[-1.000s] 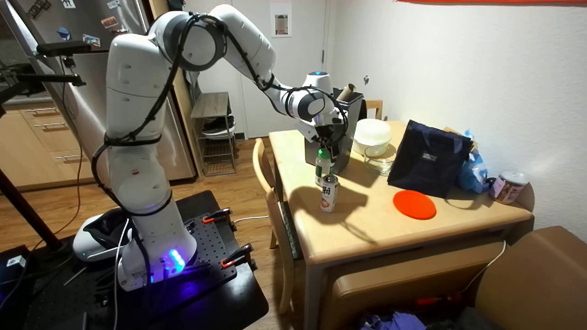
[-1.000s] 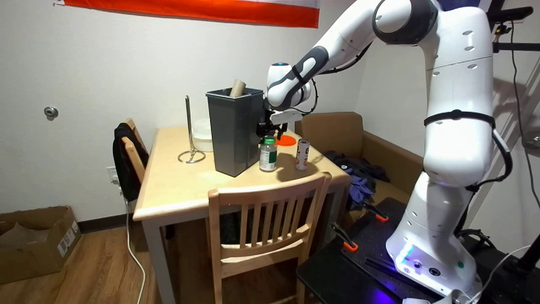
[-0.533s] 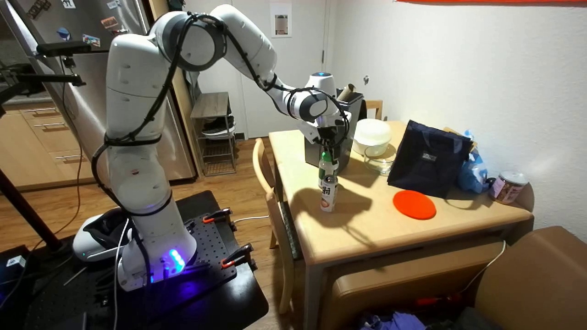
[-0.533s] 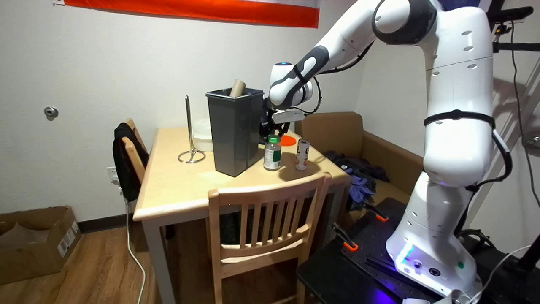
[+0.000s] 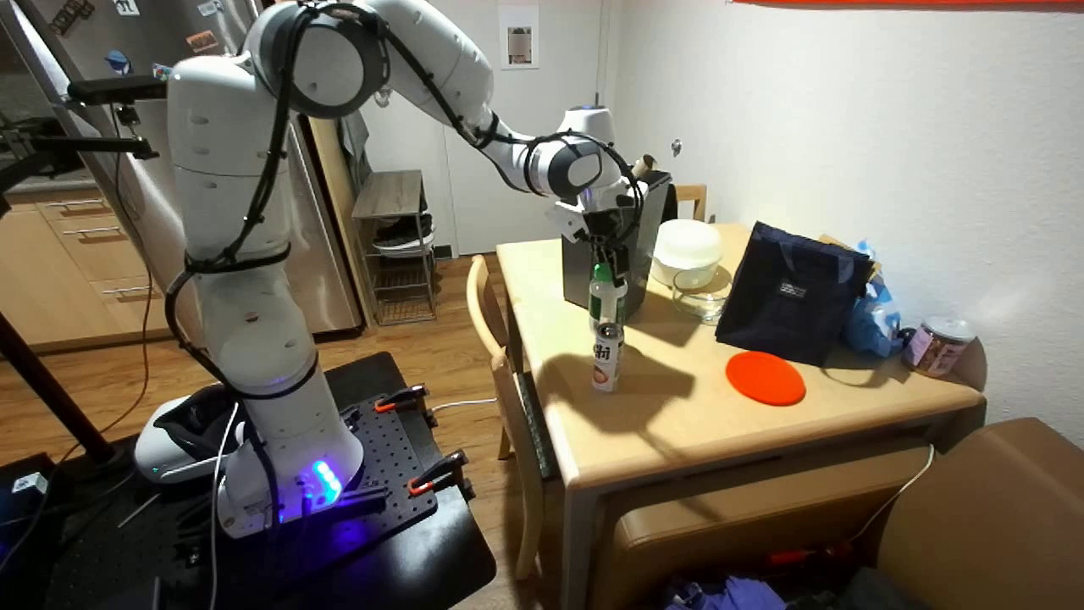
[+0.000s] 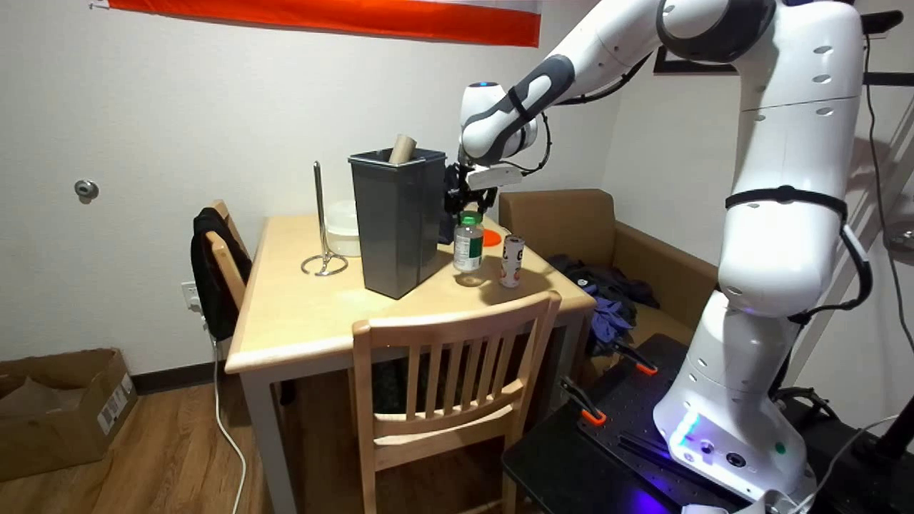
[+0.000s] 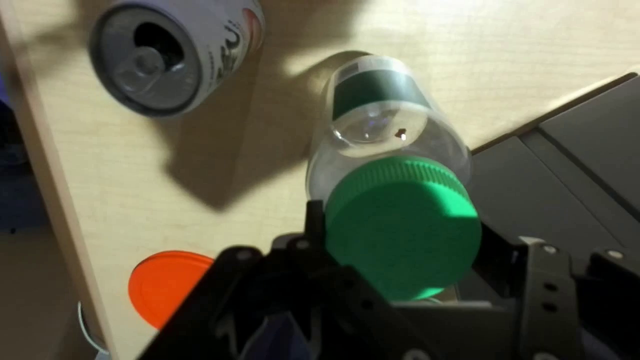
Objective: Put the empty plastic bottle and can into the trash bin
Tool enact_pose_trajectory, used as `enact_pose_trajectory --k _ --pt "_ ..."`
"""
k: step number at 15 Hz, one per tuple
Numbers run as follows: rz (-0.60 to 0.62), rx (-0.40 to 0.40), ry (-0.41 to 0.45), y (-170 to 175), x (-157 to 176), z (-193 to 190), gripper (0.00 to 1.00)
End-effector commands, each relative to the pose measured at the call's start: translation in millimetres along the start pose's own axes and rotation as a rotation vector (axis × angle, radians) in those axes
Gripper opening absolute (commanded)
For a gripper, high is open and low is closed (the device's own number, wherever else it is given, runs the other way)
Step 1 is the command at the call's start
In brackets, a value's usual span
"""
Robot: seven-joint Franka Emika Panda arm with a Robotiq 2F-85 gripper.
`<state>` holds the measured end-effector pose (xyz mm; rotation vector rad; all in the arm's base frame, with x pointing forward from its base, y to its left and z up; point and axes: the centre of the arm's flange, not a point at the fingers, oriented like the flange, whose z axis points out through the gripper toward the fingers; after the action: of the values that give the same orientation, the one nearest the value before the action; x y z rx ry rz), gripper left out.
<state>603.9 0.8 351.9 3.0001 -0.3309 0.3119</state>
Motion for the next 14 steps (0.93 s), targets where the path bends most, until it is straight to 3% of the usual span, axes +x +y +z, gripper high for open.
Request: enact_pose_trajectory --k 1,7,14 --pt "-0.018 -0.044 0.030 7.6 -29.5 -79.3 0.42" --pt "-0.080 -0.082 0.156 7.2 -52.1 -191.4 0.42" --pt "-0.148 -0.024 0.295 -34.3 -51.4 -286.6 0.42"
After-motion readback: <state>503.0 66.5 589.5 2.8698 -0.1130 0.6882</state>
